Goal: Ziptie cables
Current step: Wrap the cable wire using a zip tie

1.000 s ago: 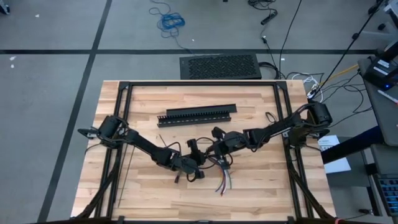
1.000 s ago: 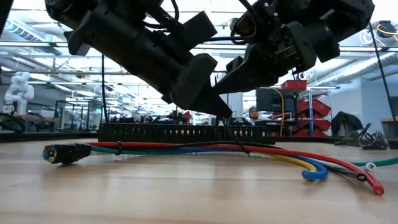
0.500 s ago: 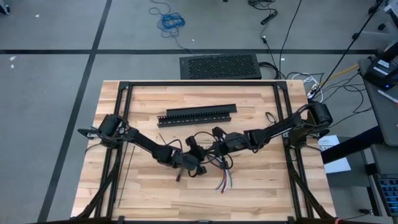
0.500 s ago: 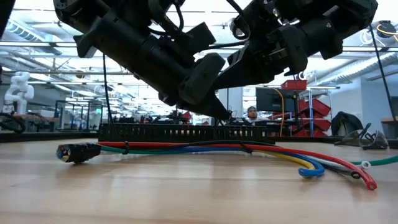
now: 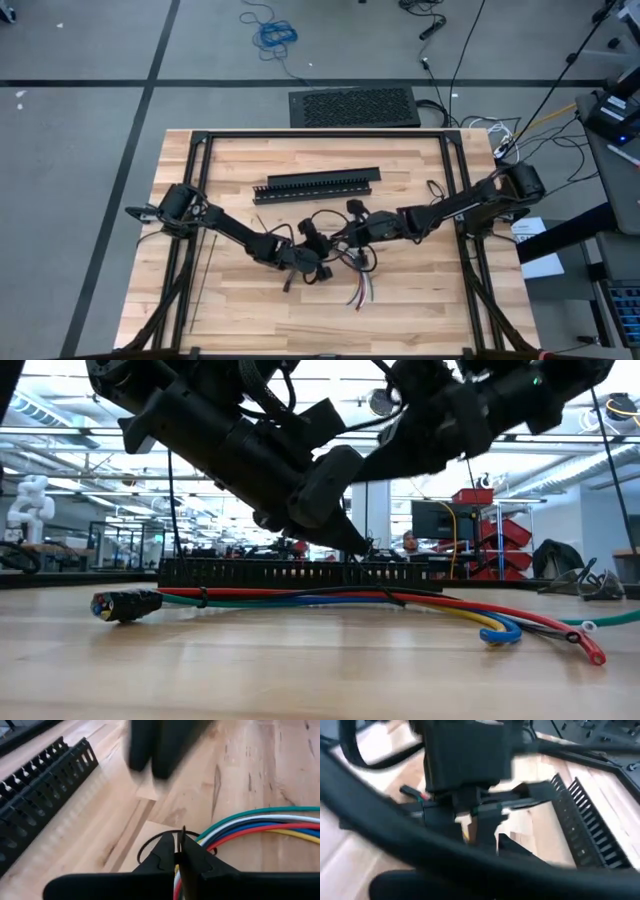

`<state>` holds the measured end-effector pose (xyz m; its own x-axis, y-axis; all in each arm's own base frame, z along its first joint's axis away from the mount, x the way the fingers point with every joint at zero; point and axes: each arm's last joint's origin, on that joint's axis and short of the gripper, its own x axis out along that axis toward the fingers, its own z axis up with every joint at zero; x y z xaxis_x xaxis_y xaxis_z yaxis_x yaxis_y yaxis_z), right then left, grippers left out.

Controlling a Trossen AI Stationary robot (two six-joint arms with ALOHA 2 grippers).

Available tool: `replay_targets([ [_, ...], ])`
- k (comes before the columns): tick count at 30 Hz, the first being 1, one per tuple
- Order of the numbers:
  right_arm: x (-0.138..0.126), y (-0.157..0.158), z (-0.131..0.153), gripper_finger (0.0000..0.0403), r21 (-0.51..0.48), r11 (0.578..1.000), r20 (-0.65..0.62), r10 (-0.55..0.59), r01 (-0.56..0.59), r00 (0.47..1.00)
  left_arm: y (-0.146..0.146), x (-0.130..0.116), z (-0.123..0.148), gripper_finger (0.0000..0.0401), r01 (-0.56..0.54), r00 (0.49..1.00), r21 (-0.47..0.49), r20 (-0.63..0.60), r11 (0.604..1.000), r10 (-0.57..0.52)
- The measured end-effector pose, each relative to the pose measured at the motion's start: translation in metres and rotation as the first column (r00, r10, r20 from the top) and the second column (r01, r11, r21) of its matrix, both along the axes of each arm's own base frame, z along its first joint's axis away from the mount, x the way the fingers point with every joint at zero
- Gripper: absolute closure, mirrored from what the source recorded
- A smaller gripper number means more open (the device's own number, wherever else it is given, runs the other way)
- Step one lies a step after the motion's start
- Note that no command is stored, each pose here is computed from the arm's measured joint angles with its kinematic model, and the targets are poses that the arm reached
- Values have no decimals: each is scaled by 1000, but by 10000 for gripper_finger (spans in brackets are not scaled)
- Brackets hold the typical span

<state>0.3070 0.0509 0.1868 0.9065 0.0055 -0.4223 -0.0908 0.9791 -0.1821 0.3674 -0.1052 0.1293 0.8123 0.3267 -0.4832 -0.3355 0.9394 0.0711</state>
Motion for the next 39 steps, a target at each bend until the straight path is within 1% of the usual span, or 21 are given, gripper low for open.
replay_targets([
  [3,-4,1,3,358,49,998,-26,40,-39,999,0,0,0,387,4,1000,-3,-1,1000,-4],
  [5,-2,2,-4,334,77,995,-54,70,-66,996,0,0,0,388,11,1000,-8,-3,1000,-11],
  [9,6,4,-23,294,93,993,-74,75,-68,994,0,0,0,393,18,1000,-13,-4,1000,-18],
  [12,12,5,-30,277,97,993,-48,75,-70,996,0,0,-1,393,21,1000,-15,-7,1000,-21],
  [15,13,5,-32,272,97,993,-45,74,-69,996,-1,0,-2,393,27,1000,-18,-13,999,-27],
  [17,13,5,-32,275,97,993,-39,74,-70,996,-1,0,-1,393,27,1000,-18,-12,999,-27],
  [19,13,4,-32,289,97,993,-40,72,-68,997,0,0,-1,393,27,1000,-17,-12,999,-27],
  [21,14,3,-32,319,98,993,-40,71,-66,997,0,0,-1,393,26,1000,-17,-12,1000,-26],
  [24,14,1,-32,380,90,994,-45,66,-62,997,0,0,-1,394,25,1000,-18,-10,1000,-25],
  [25,14,0,-32,391,83,995,-45,68,-64,997,0,0,-1,394,25,1000,-19,-8,999,-26],
  [31,14,-1,-33,402,77,996,-53,51,-47,997,0,0,-1,389,26,1000,-19,-7,999,-26],
  [36,13,-2,-33,402,43,999,-58,31,-29,998,-2,0,-1,340,37,999,-25,-10,999,-37],
  [39,13,-2,-34,403,28,999,-66,23,-21,998,-1,0,-1,321,38,999,-26,-11,999,-39],
])
